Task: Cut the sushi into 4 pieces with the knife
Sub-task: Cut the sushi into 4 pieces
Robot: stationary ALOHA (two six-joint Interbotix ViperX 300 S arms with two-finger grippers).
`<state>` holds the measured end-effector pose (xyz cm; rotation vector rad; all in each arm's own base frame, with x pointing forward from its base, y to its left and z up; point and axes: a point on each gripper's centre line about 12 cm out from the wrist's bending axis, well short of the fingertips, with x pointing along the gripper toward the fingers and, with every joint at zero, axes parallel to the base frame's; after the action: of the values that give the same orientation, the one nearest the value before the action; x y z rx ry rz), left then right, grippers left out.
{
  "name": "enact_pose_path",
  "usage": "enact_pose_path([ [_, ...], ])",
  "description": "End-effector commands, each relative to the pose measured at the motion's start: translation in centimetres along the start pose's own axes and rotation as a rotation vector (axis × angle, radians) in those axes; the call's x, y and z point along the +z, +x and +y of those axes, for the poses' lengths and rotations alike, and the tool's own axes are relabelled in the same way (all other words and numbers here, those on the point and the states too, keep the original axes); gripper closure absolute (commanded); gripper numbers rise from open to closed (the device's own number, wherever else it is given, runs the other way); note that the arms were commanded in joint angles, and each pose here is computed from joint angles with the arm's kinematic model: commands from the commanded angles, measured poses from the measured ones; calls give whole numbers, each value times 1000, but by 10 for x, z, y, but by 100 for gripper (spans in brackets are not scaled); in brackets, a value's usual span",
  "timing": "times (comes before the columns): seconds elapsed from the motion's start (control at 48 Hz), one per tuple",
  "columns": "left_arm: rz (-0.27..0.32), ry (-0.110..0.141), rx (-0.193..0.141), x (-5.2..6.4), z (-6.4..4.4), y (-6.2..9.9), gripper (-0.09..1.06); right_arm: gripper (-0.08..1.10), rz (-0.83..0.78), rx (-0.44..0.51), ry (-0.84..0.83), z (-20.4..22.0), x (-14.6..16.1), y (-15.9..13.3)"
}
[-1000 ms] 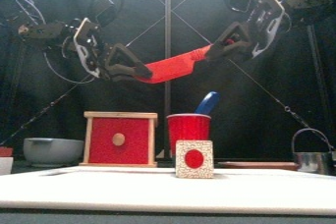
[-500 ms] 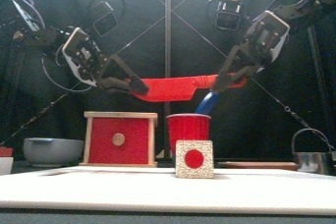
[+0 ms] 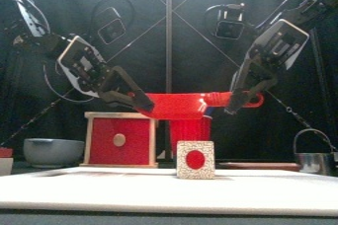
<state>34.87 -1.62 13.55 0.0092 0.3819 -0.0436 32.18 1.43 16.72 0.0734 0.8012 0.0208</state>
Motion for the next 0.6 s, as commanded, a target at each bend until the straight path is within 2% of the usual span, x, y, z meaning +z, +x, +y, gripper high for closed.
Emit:
enact_pose_path([
  [0.021, -11, -22, 7, 7, -2, 3, 75, 79, 8, 9, -5, 3, 8, -2],
  [0.271, 28, -24, -1, 2, -6, 9, 75, 79, 72, 17, -19, 7, 7, 9],
  [0.458, 69, -18, -3, -7, -7, 19, 75, 79, 92, 10, -39, 6, 5, 15],
  [0.604, 74, -8, -1, -8, -6, 26, 75, 79, 93, 7, -42, 5, 4, 15],
])
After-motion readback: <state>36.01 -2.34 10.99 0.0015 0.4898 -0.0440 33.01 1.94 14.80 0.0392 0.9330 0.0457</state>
